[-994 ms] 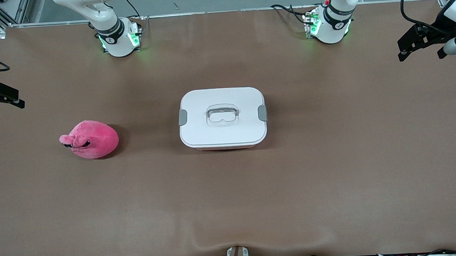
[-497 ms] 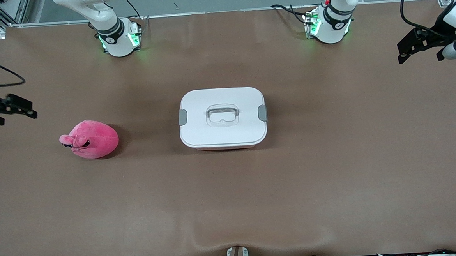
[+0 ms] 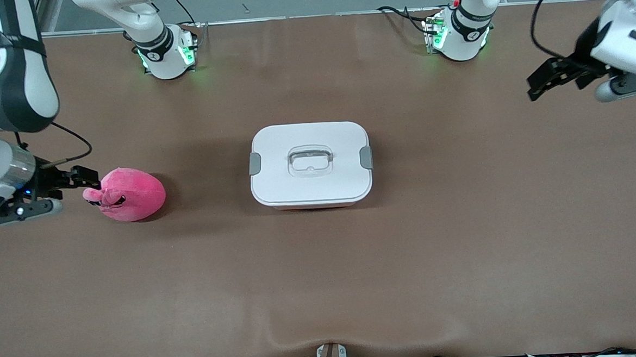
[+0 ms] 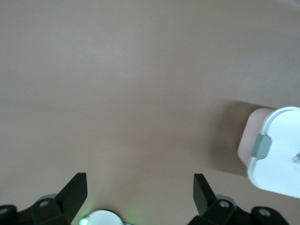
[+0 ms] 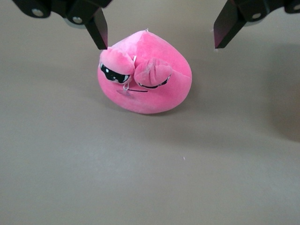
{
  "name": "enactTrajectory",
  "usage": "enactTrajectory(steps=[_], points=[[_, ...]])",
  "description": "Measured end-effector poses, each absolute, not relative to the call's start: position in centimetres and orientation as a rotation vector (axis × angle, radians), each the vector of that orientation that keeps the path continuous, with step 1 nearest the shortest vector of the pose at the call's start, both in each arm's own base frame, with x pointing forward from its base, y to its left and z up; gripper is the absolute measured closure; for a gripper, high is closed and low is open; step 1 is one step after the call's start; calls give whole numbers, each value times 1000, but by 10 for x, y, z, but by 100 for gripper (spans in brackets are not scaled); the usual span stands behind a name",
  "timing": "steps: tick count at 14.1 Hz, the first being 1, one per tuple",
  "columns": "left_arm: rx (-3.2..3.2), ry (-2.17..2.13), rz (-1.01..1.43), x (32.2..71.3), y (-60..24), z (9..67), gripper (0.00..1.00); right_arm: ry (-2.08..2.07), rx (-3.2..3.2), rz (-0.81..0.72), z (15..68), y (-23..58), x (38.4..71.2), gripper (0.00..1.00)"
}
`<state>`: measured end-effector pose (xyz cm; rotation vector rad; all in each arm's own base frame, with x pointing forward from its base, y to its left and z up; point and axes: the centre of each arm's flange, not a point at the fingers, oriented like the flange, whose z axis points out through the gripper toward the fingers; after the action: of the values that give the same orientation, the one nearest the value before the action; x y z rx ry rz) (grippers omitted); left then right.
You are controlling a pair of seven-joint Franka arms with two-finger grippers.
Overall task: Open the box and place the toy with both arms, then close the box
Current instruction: 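Grasp the pink plush with the right gripper while the left gripper grasps the lid handle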
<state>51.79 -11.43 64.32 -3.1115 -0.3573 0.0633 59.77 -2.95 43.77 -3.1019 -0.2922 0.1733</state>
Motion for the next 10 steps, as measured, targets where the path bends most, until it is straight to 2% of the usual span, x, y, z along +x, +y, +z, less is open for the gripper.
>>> enactTrajectory(steps=[5,10], points=[[-3073,-687,84,520,-214,607,0,-302,-3099,239,403,-25,599,0],[-2992,-1048,111,499,-314,578,0,-296,-3098,293,374,-26,601,0]])
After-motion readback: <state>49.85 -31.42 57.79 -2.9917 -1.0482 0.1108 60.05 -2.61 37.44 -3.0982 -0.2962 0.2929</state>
